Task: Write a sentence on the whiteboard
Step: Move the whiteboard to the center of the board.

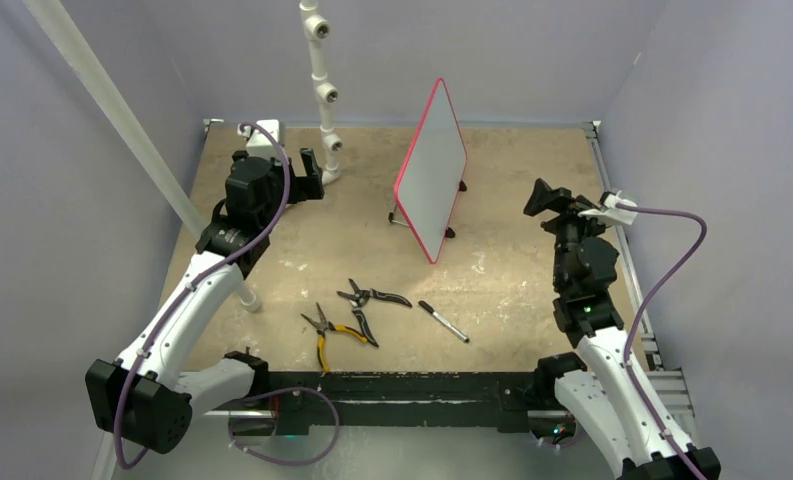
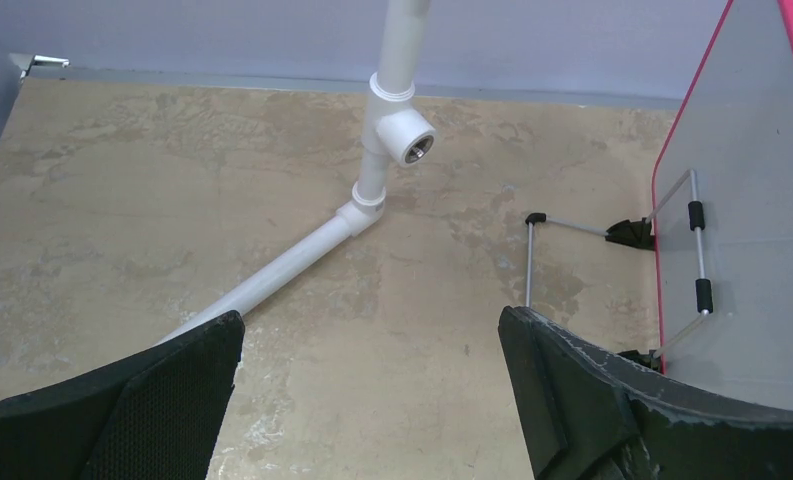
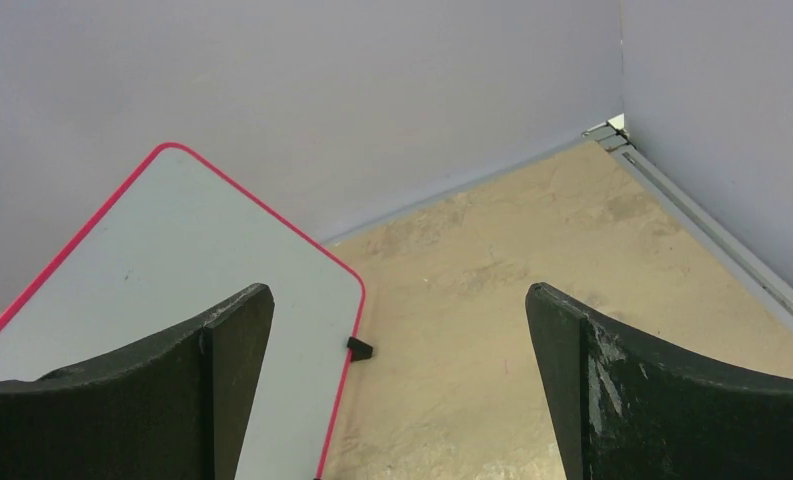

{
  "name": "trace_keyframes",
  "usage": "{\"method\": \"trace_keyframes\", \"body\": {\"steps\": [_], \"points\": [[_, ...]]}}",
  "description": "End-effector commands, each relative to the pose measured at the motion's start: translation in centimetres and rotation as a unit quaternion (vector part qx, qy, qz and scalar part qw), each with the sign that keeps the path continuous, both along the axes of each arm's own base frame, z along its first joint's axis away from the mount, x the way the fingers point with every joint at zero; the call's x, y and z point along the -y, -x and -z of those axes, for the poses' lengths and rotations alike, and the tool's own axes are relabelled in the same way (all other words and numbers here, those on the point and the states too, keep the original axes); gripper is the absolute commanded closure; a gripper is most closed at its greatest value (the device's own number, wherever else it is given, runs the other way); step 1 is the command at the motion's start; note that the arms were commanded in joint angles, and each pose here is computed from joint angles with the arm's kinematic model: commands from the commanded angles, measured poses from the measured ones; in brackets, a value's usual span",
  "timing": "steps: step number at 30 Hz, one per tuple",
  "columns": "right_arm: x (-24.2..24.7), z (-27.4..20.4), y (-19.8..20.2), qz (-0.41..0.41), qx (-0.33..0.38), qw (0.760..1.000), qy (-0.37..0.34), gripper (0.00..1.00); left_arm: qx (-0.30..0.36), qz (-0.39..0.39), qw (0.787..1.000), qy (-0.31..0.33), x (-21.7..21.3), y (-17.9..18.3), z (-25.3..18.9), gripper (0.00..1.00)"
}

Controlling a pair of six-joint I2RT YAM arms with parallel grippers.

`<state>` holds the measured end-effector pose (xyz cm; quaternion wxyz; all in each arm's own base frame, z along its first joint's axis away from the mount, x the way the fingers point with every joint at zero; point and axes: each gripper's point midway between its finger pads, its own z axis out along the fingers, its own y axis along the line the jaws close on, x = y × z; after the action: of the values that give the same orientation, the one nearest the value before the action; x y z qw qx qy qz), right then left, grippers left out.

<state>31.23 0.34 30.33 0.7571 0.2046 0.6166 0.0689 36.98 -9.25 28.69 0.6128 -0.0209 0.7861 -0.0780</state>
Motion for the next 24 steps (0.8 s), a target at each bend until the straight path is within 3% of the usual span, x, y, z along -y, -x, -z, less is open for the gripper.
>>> {"method": "trace_keyframes", "body": {"steps": [1, 11, 19, 24], "points": [[-0.8, -1.4, -0.1, -0.025, 0.010, 0.999, 0.017, 0.01, 0.015, -0.010, 1.000, 0.009, -0.3, -0.2, -0.8, 0.01], [-3.4, 0.4, -1.6, -0.090, -0.015, 0.995, 0.046, 0.02, 0.025, -0.032, 0.999, -0.002, -1.4, 0.3, -0.3, 0.01], [-8.5, 8.3, -3.7, -0.215, -0.119, 0.969, 0.015, 0.22, 0.004, -0.004, 1.000, -0.019, -0.7, 0.4, 1.9, 0.01], [-11.0, 11.9, -4.1, -0.275, -0.135, 0.952, -0.019, 0.34, 0.004, 0.048, 0.999, -0.014, 1.1, 0.5, 2.5, 0.03]]}}
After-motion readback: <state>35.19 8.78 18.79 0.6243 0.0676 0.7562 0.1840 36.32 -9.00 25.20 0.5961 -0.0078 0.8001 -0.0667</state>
